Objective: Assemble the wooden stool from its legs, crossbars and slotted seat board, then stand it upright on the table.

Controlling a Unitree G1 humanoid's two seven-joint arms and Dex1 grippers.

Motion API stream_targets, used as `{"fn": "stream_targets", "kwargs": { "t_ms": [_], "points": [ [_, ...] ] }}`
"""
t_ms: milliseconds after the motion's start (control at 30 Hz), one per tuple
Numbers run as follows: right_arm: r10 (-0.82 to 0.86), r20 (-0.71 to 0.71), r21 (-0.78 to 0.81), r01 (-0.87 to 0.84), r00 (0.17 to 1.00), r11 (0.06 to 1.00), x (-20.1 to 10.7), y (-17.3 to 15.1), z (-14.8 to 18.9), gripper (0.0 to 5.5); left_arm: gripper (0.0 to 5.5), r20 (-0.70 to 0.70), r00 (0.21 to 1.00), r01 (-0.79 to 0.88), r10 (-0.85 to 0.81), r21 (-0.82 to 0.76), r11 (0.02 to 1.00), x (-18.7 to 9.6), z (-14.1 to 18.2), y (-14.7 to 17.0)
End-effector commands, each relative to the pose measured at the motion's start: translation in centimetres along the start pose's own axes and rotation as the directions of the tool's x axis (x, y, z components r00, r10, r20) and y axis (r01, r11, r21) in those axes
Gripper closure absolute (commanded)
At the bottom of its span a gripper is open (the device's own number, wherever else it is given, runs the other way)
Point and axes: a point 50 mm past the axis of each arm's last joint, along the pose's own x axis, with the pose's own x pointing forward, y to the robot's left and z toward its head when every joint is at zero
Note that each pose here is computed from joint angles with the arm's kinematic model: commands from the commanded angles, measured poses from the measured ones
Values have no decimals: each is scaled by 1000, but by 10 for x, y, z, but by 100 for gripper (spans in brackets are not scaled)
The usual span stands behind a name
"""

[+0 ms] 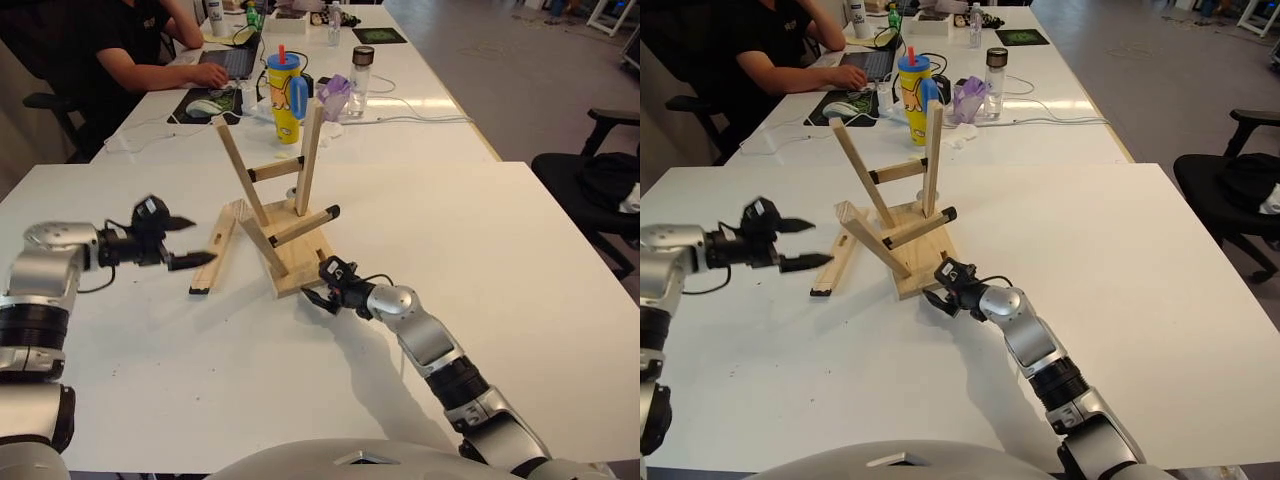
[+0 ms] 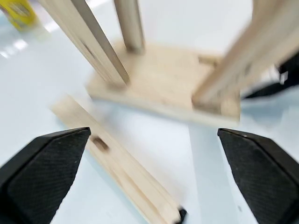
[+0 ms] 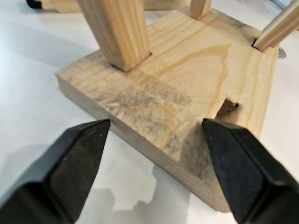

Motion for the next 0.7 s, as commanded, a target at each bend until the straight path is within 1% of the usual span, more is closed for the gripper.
{"fn": "stream_targets", "kwargs": {
  "t_ms": [33, 100, 133, 233, 300, 333, 367, 433, 467, 500, 533, 567, 600, 633, 667, 700],
  "points": [
    [19, -396, 123, 33, 918, 992, 0, 17, -68, 185, 46, 289, 954, -74, 76, -19, 997, 9, 46, 2],
    [-21, -446, 145, 95, 895, 985, 2, 15, -68, 185, 46, 400, 914, -44, 61, -51, 998, 7, 66, -6],
    [-37, -450, 182, 132, 892, 974, 3, 13, -66, 185, 46, 446, 894, -11, 39, -65, 998, 6, 75, -11],
    [-61, -402, 284, 188, 913, 940, 9, 11, -53, 185, 46, 556, 830, 38, 33, -115, 993, -1, 96, -14],
    [-95, -393, 299, 225, 915, 927, 12, 8, -49, 185, 46, 665, 746, 85, 44, -161, 983, -7, 117, -15],
    [-115, -395, 293, 244, 911, 925, 12, 7, -49, 185, 63, 707, 706, 117, 39, -171, 978, -9, 128, -17],
    [-133, -397, 288, 261, 908, 921, 13, 5, -49, 185, 66, 740, 672, 152, 29, -177, 973, -11, 137, -20],
    [-143, -410, 279, 273, 901, 920, 13, 4, -52, 185, 97, 823, 567, 268, -31, -149, 952, -15, 167, -34],
    [-150, -415, 275, 281, 897, 920, 14, 3, -53, 185, 99, 844, 533, 310, -59, -130, 942, -15, 178, -42],
    [-148, -419, 275, 281, 896, 920, 14, 3, -54, 185, 99, 850, 522, 329, -71, -124, 936, -14, 184, -47],
    [-147, -421, 276, 280, 895, 919, 15, 3, -55, 185, 99, 826, 558, 334, -82, -133, 933, -8, 182, -51],
    [-152, -423, 272, 285, 894, 919, 15, 3, -55, 185, 99, 751, 655, 307, -85, -161, 938, 6, 168, -55],
    [-154, -423, 270, 286, 893, 919, 16, 2, -55, 185, 99, 623, 778, 274, -81, -221, 936, 25, 143, -59],
    [-155, -422, 271, 287, 893, 919, 17, 2, -54, 185, 99, 496, 863, 248, -92, -258, 934, 39, 118, -65],
    [-161, -420, 263, 290, 893, 920, 18, 1, -53, 185, 99, 304, 948, 181, -91, -282, 942, 52, 77, -72],
    [-165, -418, 260, 292, 893, 920, 19, 0, -52, 185, 99, 159, 986, 104, -56, -311, 945, 57, 41, -73]
  ]
}}
